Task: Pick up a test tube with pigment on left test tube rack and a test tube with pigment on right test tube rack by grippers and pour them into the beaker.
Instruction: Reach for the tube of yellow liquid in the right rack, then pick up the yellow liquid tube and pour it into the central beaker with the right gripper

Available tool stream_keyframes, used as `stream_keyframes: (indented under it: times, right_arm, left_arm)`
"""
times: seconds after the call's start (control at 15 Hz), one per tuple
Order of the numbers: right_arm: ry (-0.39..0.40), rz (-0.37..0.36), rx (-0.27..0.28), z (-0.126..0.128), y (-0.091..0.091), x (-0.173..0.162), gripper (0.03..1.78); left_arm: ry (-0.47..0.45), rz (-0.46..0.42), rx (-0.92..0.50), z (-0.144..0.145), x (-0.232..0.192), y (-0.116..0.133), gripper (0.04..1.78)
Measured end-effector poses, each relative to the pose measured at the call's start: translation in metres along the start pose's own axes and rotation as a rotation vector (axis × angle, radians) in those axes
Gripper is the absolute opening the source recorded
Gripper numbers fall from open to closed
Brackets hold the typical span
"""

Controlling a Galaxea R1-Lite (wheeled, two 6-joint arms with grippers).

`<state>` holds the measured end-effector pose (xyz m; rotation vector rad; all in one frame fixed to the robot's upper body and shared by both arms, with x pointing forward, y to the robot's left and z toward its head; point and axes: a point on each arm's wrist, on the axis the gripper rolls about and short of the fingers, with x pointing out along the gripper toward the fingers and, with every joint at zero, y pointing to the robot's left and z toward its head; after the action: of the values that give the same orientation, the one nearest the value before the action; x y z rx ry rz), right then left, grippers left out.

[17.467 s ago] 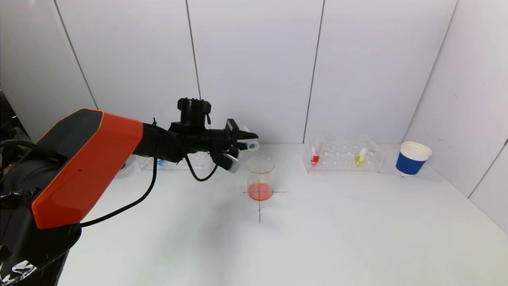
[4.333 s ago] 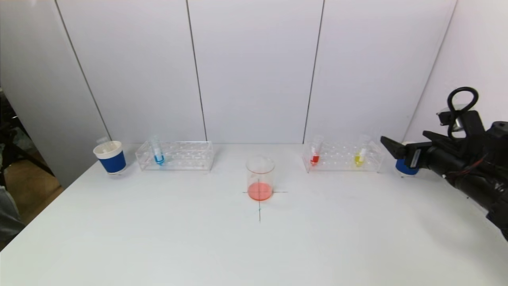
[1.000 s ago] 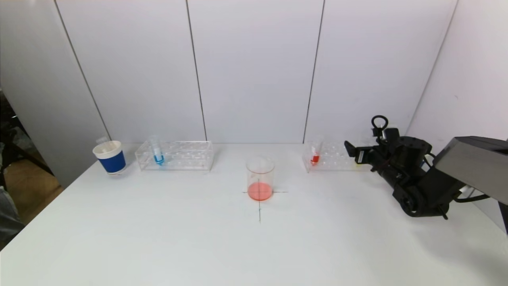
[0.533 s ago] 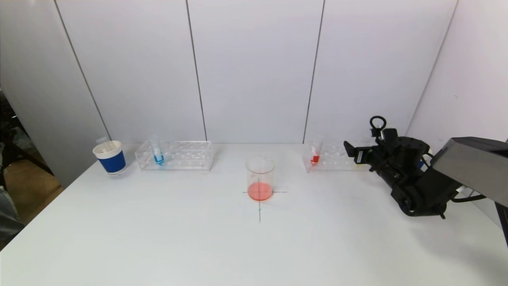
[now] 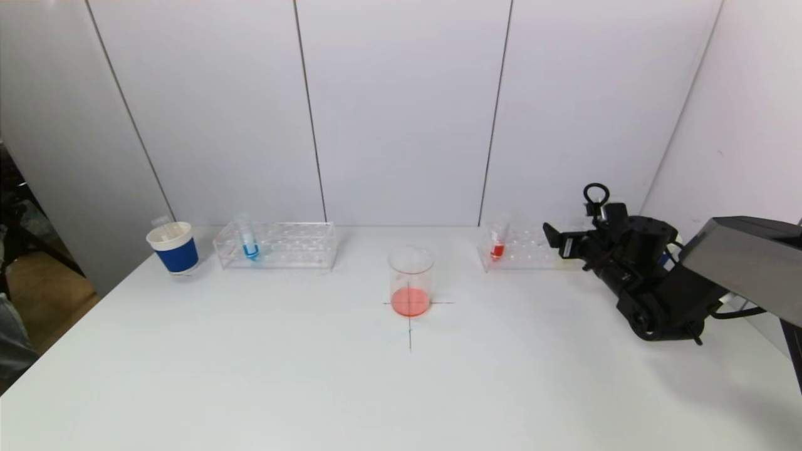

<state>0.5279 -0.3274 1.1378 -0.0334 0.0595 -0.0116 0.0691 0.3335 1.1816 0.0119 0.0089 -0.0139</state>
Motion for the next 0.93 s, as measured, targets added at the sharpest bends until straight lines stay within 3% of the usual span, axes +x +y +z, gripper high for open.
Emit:
stream_keyframes:
  times: [0.27, 0.6, 0.93]
  right_arm:
    - [0.001, 0.0, 0.0, -0.0002, 0.0, 0.0, 1.36]
    - [0.0, 0.001, 0.0, -0.0003, 0.0004, 0.0005, 0.53]
    - [-0.001, 0.0, 0.0, -0.0002, 0.0, 0.0006, 0.5]
  left_arm:
    - [0.0, 0.0, 0.0, 0.0, 0.0, 0.0, 1.76]
    - [0.0, 0.0, 0.0, 0.0, 0.0, 0.0, 1.76]
    - [0.0, 0.0, 0.0, 0.0, 0.0, 0.0, 1.76]
